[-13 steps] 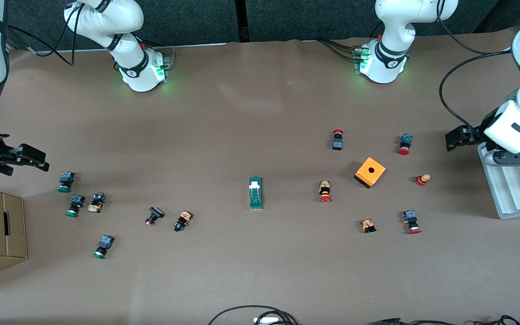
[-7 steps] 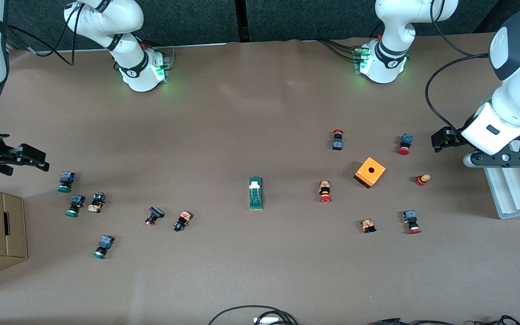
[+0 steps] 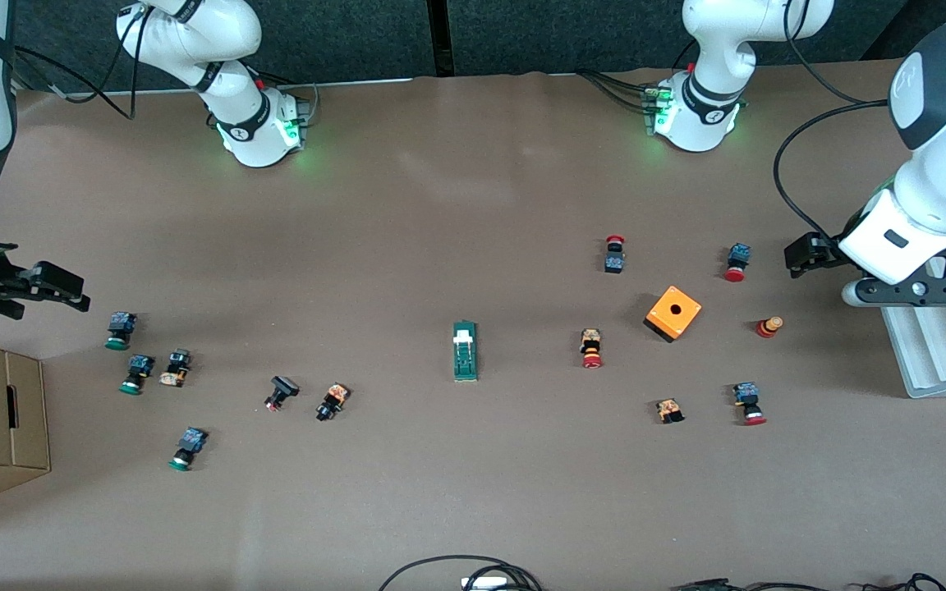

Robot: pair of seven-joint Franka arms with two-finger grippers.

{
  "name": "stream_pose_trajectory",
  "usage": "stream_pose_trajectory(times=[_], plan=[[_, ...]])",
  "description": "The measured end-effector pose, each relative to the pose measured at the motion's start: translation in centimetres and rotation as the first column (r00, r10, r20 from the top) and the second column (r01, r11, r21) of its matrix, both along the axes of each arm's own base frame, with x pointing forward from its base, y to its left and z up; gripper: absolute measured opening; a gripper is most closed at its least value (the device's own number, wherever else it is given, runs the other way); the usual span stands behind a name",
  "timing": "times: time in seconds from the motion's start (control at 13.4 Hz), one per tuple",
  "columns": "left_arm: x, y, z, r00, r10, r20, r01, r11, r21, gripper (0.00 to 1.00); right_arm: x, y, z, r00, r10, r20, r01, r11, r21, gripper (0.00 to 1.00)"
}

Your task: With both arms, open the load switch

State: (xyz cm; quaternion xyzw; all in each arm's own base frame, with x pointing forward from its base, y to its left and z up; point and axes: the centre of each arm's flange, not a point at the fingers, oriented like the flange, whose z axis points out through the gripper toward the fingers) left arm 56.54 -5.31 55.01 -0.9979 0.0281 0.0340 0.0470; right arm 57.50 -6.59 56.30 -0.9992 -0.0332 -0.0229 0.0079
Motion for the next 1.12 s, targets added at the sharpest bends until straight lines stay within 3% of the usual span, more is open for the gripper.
stream_pose_trajectory(times=[1.12], plan=[[0.04,0.01,0.01,1.000,-0.001,0.002,0.001,1.000,0.002,1.00,0.03,0.33,0.02,1.000,0.007,0.000,-0.007,1.000,0.000,1.00]])
